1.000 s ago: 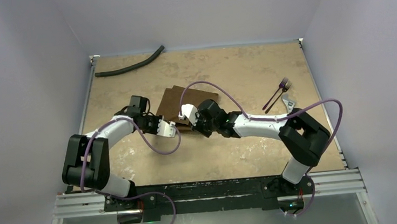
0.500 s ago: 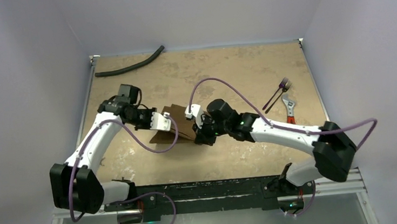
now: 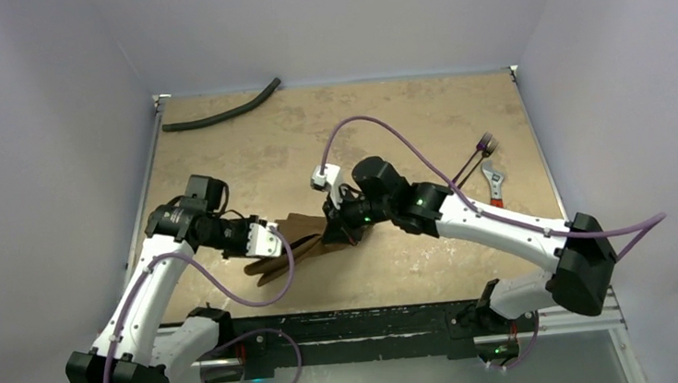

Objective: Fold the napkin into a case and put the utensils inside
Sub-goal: Smooth out the lower triangle-folded napkin at the center of the board, then fold the lower triangle-folded napkin at the center of the board.

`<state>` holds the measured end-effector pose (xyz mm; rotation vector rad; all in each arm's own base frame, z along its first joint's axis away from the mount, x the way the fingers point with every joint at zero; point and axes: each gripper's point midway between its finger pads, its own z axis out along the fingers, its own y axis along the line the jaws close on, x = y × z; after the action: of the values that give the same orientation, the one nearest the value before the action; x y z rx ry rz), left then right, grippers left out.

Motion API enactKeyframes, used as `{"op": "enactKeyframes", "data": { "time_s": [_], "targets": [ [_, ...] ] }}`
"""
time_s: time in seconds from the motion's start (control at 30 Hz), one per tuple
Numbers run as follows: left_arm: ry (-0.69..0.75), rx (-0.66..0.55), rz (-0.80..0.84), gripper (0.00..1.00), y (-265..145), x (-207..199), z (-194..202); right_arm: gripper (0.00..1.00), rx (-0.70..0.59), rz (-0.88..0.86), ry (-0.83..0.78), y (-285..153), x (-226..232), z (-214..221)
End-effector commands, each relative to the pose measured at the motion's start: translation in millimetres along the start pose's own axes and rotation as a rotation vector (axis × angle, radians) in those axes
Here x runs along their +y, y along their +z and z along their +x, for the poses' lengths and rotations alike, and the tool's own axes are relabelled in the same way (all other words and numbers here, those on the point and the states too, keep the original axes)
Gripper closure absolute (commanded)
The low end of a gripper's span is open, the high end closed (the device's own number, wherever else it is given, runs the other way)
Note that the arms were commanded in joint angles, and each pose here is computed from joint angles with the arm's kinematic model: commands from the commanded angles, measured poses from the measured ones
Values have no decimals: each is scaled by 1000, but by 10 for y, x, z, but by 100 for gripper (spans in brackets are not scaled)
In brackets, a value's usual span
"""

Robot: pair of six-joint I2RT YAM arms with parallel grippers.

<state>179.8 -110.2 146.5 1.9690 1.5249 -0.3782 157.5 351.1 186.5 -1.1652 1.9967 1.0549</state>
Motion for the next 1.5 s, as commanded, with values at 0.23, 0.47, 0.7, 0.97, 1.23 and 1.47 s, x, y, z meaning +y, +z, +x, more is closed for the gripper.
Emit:
{"op": "enactKeyframes", "data": {
  "time_s": [0.23,0.47,0.7,0.97,1.23,1.47],
  "targets": [
    [-158,-178,130,58,14,-277,-349,100,-91,58,54,-144,102,-967],
    [-165,-181,74,55,-75,-118,-420,100,-79,84,44,-107,51,-1078],
    [-322,-162,-187,55,-361,536,-432,100,-79,202,80,-175,-119,-1208],
    [-402,-350,-152,39,-515,671,-858,100,-85,330,107,-351,-260,-1419],
    [-524,-444,-103,14,-442,760,-927,100,-83,402,107,-438,-349,-1516],
    [-602,-542,-451,10,-932,1626,-990,100,-61,502,115,-499,-498,-1554]
  ]
}}
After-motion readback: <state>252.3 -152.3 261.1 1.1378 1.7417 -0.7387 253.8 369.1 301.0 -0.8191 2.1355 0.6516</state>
